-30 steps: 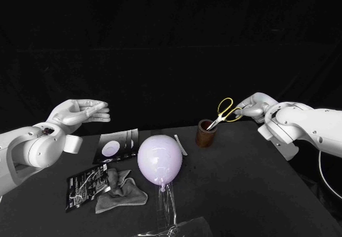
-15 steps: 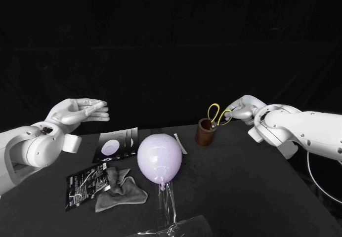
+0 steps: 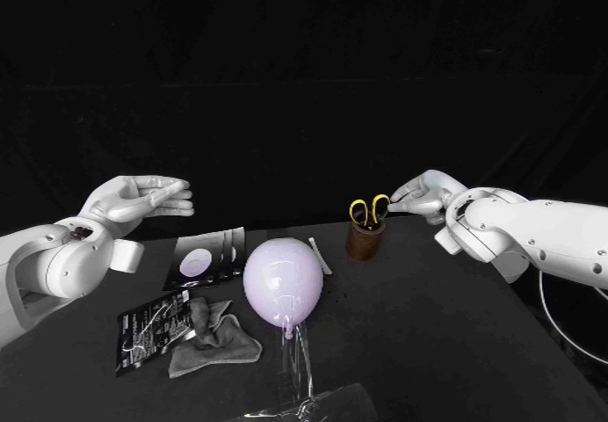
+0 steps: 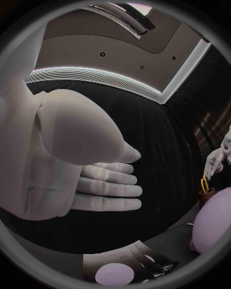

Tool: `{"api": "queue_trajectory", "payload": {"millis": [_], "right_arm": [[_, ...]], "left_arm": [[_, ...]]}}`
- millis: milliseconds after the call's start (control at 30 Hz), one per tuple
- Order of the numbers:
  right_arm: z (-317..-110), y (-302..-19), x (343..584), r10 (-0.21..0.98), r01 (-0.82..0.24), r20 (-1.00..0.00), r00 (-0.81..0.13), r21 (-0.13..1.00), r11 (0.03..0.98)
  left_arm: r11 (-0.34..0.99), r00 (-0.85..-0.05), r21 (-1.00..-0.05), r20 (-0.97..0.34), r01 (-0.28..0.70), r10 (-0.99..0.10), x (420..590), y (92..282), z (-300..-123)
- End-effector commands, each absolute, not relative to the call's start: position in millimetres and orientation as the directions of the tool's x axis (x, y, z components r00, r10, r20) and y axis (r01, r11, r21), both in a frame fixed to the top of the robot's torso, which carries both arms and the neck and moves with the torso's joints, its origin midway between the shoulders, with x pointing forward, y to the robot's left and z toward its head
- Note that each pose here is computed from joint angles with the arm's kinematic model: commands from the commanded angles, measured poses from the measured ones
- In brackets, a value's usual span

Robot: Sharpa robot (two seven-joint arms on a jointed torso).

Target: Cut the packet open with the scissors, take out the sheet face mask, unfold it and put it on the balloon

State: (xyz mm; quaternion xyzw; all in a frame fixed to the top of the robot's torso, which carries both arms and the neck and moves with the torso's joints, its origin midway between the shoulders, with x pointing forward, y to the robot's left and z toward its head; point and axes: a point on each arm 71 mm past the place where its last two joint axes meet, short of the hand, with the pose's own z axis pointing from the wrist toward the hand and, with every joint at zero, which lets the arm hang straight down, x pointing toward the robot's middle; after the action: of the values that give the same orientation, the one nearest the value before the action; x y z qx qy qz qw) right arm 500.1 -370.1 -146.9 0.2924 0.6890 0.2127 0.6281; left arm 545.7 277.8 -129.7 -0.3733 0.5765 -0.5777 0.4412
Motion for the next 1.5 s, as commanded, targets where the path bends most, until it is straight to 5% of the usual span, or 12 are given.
{"api": "queue_trajectory", "payload": {"millis": [33, 467, 833, 1100, 1500], "right_arm": [[-145, -367, 500, 0.671, 0.097, -0.741, -0.043, 0.665, 0.741], [-138, -368, 498, 0.705, 0.011, -0.708, 0.026, 0.706, 0.708], [-116, -367, 479, 0.838, -0.239, -0.527, 0.141, 0.804, 0.545], [-114, -326, 459, 0.873, -0.323, -0.488, 0.01, 0.824, 0.464], [-144, -235, 440, 0.739, -0.367, -0.608, -0.289, 0.784, 0.501]], "left_arm": [[0.041, -0.337, -0.995, -0.068, 0.087, -0.939, 545.4, 276.1, -128.2], [0.04, -0.345, -0.995, -0.069, 0.093, -0.936, 544.8, 277.4, -128.2], [0.073, -0.386, -0.99, -0.114, 0.12, -0.915, 534.2, 279.9, -139.4], [0.133, -0.401, -0.983, -0.174, 0.127, -0.899, 516.6, 290.7, -159.7], [0.358, -0.363, -0.916, -0.401, 0.181, -0.841, 490.6, 318.3, -180.6]]}}
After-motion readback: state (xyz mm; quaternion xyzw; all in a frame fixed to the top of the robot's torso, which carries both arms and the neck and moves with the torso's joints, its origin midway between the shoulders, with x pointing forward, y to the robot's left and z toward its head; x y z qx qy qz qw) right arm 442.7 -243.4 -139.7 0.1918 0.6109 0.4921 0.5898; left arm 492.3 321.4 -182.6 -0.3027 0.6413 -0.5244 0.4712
